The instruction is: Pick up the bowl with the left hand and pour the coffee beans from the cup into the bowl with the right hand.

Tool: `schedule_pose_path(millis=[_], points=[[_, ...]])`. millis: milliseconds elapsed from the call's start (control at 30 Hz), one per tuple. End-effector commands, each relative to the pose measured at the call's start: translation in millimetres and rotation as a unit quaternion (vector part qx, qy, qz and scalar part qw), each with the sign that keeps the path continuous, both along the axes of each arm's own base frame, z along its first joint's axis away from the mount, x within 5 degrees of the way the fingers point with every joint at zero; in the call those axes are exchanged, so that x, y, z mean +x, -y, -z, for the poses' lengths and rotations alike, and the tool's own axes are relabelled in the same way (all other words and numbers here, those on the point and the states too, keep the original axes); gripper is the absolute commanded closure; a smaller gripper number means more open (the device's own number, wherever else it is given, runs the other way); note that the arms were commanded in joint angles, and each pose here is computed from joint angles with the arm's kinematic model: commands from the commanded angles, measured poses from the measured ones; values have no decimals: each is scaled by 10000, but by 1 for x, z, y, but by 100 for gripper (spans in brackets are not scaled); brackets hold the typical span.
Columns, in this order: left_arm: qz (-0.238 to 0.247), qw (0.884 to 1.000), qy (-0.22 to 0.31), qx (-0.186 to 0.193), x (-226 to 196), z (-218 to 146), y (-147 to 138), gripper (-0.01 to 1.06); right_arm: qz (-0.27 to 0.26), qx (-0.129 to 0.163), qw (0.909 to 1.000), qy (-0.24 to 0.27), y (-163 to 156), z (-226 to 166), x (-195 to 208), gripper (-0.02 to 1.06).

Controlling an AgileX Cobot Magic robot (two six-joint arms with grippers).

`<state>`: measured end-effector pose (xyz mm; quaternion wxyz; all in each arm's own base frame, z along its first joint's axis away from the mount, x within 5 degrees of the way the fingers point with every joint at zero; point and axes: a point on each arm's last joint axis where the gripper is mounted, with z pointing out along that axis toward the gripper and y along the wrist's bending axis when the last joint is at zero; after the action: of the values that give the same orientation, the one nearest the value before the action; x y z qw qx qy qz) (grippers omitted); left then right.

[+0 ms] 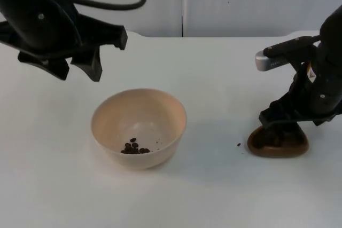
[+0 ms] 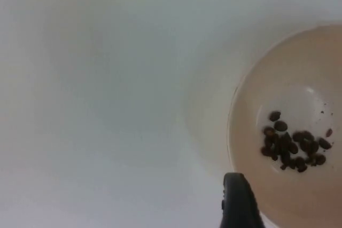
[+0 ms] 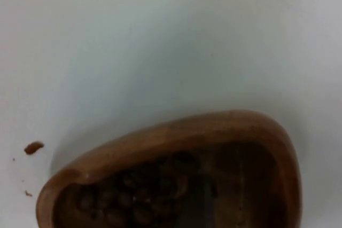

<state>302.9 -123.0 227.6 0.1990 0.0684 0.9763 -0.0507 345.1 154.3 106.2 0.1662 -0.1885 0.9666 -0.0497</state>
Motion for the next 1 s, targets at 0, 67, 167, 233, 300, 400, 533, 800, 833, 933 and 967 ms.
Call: schedule_pose_path(millis=[0, 67, 167, 233, 300, 400, 533, 800, 833, 933, 967], points=[[58, 9998, 202, -70, -7, -19, -2, 57, 88, 4, 10000, 3, 2, -7, -1, 35], [58, 9997, 236, -85, -8, -21, -2, 57, 108, 1, 9999, 9, 2, -11, -2, 35], [105, 9993, 332, -95, -15, -33, -5, 57, 209, 88, 9997, 108, 4, -29, -4, 35], [123, 9993, 354, -83, -16, -36, -6, 57, 219, 117, 9995, 172, 4, -37, -5, 35], [137, 9989, 435, -65, -20, -43, -8, 57, 237, 160, 9991, 313, 6, -55, -8, 35], [135, 9985, 521, -99, -23, -50, -9, 57, 284, 243, 9982, 464, 9, -75, -12, 35], [134, 9978, 641, -126, -32, -62, -13, 57, 315, 390, 9955, 810, 15, -114, -22, 35], [121, 9951, 951, -249, -50, -88, -21, 57, 200, 821, 9864, 1411, 30, -189, -58, 35], [118, 9944, 1010, -273, -53, -92, -22, 57, 209, 852, 9854, 1459, 33, -197, -64, 35], [118, 9928, 1154, -309, -60, -102, -26, 57, 244, 976, 9820, 1596, 38, -214, -77, 35], [116, 9921, 1208, -331, -64, -106, -27, 57, 221, 995, 9806, 1675, 41, -221, -82, 35]])
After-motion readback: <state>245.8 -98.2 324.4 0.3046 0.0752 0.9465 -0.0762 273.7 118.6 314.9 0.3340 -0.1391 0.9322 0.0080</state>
